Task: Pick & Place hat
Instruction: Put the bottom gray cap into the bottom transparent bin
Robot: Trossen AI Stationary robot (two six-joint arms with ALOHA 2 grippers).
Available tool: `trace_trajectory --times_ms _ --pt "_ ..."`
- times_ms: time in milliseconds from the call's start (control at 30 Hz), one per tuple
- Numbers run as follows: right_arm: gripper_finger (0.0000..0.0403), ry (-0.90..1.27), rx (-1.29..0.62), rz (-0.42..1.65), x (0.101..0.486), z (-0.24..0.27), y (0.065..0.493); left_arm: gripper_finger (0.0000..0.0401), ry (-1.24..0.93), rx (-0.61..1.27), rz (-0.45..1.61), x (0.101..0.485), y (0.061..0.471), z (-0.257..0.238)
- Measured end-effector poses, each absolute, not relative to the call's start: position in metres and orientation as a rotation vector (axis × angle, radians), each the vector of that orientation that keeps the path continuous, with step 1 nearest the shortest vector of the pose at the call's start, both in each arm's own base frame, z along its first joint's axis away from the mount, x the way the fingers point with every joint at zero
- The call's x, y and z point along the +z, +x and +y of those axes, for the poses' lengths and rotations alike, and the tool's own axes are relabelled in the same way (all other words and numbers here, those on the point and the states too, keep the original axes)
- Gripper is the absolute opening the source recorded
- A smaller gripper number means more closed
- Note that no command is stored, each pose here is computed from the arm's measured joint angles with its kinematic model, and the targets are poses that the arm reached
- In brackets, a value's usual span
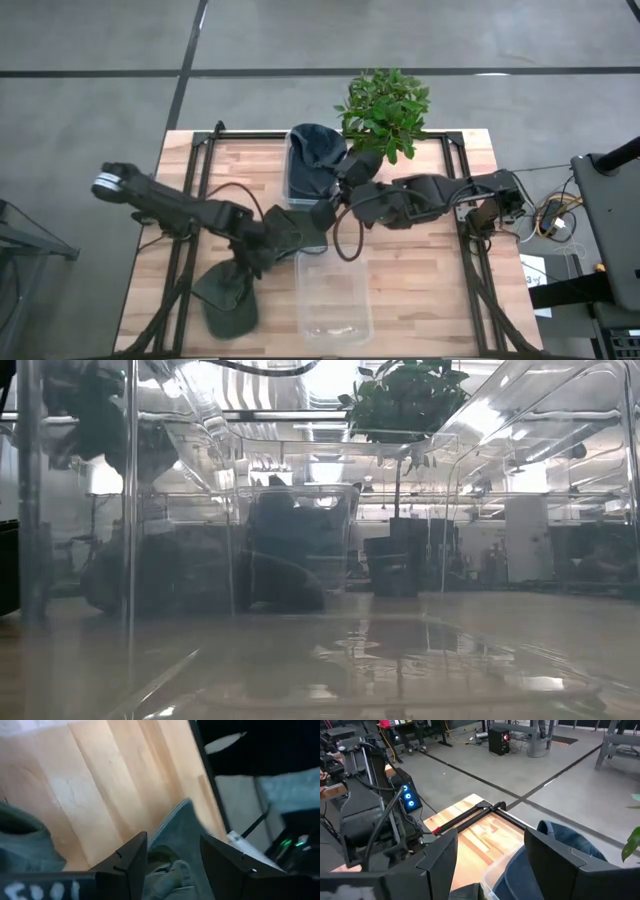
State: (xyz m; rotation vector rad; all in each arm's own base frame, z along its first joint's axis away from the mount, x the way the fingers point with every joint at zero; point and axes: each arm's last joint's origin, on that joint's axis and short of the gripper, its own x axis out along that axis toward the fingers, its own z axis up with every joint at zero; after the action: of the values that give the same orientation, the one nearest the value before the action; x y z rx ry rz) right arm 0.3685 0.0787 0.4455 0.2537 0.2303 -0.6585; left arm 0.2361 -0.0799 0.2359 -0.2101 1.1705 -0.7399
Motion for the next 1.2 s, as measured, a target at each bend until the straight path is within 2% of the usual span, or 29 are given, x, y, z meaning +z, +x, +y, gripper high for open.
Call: trace_trajectory --times_ms 300,867,967,1133,1200 --pt "0.0224 0.257 -0.659 0.228 0.445 0.079 0.369 0.0174 -0.018 -0.795 1.167 0.214 0.247 -0.101" --pt "0.0224 0.257 -0.650 0.227 0.445 0.082 0.368 0.0170 0.029 -0.833 1.323 0.175 0.254 -0.121" --pt "0.0224 0.257 -0.650 0.227 0.445 0.082 0.368 0.0137 0.033 -0.794 1.341 0.173 0.254 -0.120" --pt "0.0224 0.257 -0.649 0.227 0.445 0.082 0.368 0.0021 0.093 -0.688 1.384 0.171 0.252 -0.116" --pt "0.0224 0.257 -0.649 0.227 0.445 0.082 0.368 0.0014 0.083 -0.674 1.404 0.172 0.251 -0.113"
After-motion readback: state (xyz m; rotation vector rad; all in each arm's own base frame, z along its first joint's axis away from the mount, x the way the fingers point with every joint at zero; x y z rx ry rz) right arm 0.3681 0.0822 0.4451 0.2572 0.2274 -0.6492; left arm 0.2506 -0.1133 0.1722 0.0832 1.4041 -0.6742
